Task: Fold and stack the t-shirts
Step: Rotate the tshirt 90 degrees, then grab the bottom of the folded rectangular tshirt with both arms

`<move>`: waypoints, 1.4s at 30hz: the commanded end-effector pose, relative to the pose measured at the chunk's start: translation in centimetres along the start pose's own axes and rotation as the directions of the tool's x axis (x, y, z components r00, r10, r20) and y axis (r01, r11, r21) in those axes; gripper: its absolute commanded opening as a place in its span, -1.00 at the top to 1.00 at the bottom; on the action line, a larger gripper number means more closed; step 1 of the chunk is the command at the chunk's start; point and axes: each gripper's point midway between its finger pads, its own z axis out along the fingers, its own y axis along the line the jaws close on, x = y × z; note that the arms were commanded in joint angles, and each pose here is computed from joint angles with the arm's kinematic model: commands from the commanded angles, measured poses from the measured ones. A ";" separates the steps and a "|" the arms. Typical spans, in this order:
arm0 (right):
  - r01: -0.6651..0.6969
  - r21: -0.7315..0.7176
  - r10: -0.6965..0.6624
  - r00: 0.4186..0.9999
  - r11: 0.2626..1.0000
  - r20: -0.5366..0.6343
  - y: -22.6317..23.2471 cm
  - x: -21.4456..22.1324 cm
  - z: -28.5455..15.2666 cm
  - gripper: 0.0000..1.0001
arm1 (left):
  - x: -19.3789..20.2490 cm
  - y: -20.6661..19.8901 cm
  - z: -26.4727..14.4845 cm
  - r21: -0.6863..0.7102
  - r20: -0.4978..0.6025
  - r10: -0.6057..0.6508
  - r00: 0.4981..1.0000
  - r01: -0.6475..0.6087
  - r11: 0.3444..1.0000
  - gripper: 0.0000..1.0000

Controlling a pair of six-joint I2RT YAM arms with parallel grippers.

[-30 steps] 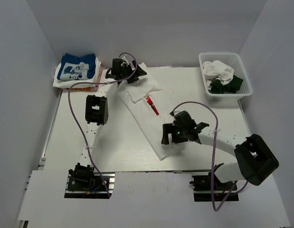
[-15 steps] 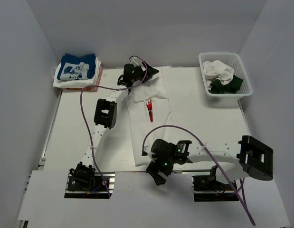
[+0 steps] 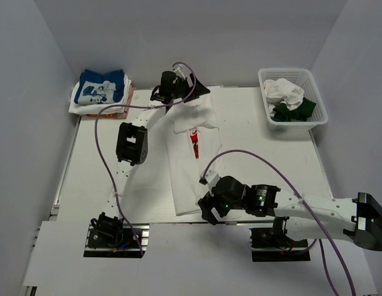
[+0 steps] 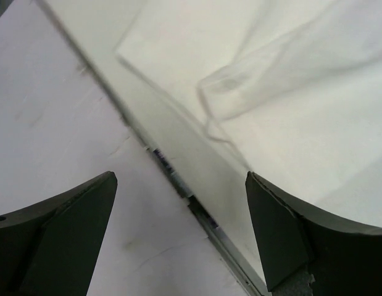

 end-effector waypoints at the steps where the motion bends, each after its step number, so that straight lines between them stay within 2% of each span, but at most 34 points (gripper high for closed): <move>1: -0.184 0.220 0.146 0.973 0.958 0.178 -4.3 -2.1 -0.6 -0.81 | -8.6 -16.7 -8.0 0.092 0.125 0.267 0.955 -0.279 0.956 -1.00; 2: -0.204 0.246 0.163 0.971 0.947 0.178 -4.9 -1.5 -0.6 -0.81 | -8.6 -17.6 -9.1 0.081 0.113 0.282 0.953 -0.292 0.953 -1.00; 4: -0.305 0.300 0.243 0.943 0.904 0.227 -6.6 -1.5 -1.3 -0.81 | -4.7 -16.4 -10.5 0.002 -0.010 0.257 0.966 -0.257 0.966 -1.00; 5: -0.348 0.308 0.282 0.929 0.885 0.240 -6.9 -1.3 -1.3 -0.81 | -5.0 -19.4 -13.8 0.011 0.005 0.281 0.960 -0.281 0.960 -1.00; 6: -0.385 0.316 0.313 0.915 0.867 0.256 -7.3 -1.3 -1.5 -0.81 | -0.3 -16.0 -14.4 -0.053 -0.106 0.221 0.970 -0.227 0.972 -1.00; 7: -0.444 0.320 0.365 0.889 0.837 0.278 -7.8 -1.4 -1.6 -0.81 | 1.4 -15.1 -16.1 -0.094 -0.129 0.207 0.970 -0.220 0.971 -1.00; 8: -0.461 0.365 0.392 0.885 0.809 0.251 -8.6 -0.2 -1.7 -0.81 | 3.4 -15.7 -17.1 -0.092 -0.128 0.213 0.969 -0.225 0.970 -1.00; 9: -0.478 0.380 0.412 0.878 0.792 0.243 -9.0 0.3 -1.7 -0.81 | 7.6 -14.5 -20.6 -0.130 -0.154 0.176 0.972 -0.197 0.972 -1.00; 11: -0.501 0.429 0.462 0.864 0.752 0.199 -9.9 2.2 -1.6 -0.81 | 11.1 -14.3 -23.3 -0.157 -0.128 0.137 0.982 -0.156 0.975 -1.00; 12: -0.515 0.445 0.483 0.854 0.733 0.192 -10.4 2.7 -1.6 -0.81 | 14.8 -10.7 -25.2 -0.253 -0.170 0.071 0.983 -0.113 0.961 -1.00; 13: -0.519 0.452 0.494 0.850 0.725 0.184 -10.8 3.1 -1.6 -0.81 | 15.7 -11.7 -27.2 -0.256 -0.154 0.071 0.986 -0.109 0.960 -1.00; 14: -0.530 0.435 0.516 0.841 0.728 0.162 -10.6 3.4 -1.4 -0.81 | 19.7 -9.6 -29.0 -0.336 -0.221 -0.022 0.975 -0.055 0.940 -1.00; 18: -0.555 0.380 0.551 0.824 0.740 0.130 -10.4 4.2 -0.7 -0.81 | 27.2 -9.7 -33.0 -0.328 -0.342 -0.159 0.926 0.041 0.944 -1.00; 19: -0.567 0.354 0.567 0.816 0.744 0.115 -10.1 4.3 -0.6 -0.81 | 29.3 -8.7 -34.1 -0.362 -0.369 -0.202 0.907 0.059 0.930 -1.00; 25: -0.603 0.235 0.611 0.790 0.763 0.043 -8.6 4.7 1.2 -0.81 | 34.7 -8.9 -36.7 -0.399 -0.462 -0.292 0.837 0.098 0.912 -0.97; 29: -0.632 0.230 0.653 0.757 0.740 -0.019 -8.2 6.0 1.6 -0.81 | 37.9 -8.0 -37.2 -0.426 -0.540 -0.323 0.777 0.078 0.901 -0.78; 31: -0.651 0.207 0.670 0.742 0.730 -0.025 -8.0 6.1 1.7 -0.81 | 38.5 -7.6 -37.1 -0.445 -0.557 -0.325 0.765 0.056 0.894 -0.58; 33: -0.668 0.192 0.684 0.729 0.719 -0.025 -7.8 6.0 1.7 -0.81 | 39.3 -6.5 -37.7 -0.514 -0.567 -0.357 0.743 0.020 0.858 -0.40; 34: -0.672 0.197 0.690 0.724 0.714 -0.030 -7.8 6.3 1.6 -0.77 | 39.2 -5.8 -37.8 -0.535 -0.556 -0.346 0.756 -0.007 0.845 -0.28; 36: -0.680 0.191 0.697 0.717 0.708 -0.028 -7.9 6.3 1.6 -0.65 | 39.3 -4.7 -38.0 -0.574 -0.543 -0.350 0.764 -0.033 0.818 -0.22; 39: -0.691 0.188 0.708 0.705 0.698 -0.037 -7.7 6.6 1.5 -0.48 | 39.2 -4.4 -37.2 -0.575 -0.536 -0.343 0.771 -0.036 0.818 0.01; 40: -0.691 0.190 0.708 0.705 0.698 -0.038 -7.8 6.7 1.5 -0.39 | 39.4 -4.8 -36.8 -0.554 -0.548 -0.346 0.762 -0.020 0.832 0.24; 41: -0.691 0.195 0.710 0.703 0.696 -0.045 -7.8 7.0 1.5 -0.18 | 39.5 -4.7 -36.9 -0.560 -0.550 -0.352 0.758 -0.022 0.828 0.36; 42: -0.697 0.195 0.715 0.698 0.691 -0.039 -7.9 6.8 1.4 -0.07 | 39.6 -4.8 -36.9 -0.555 -0.556 -0.356 0.751 -0.017 0.831 0.51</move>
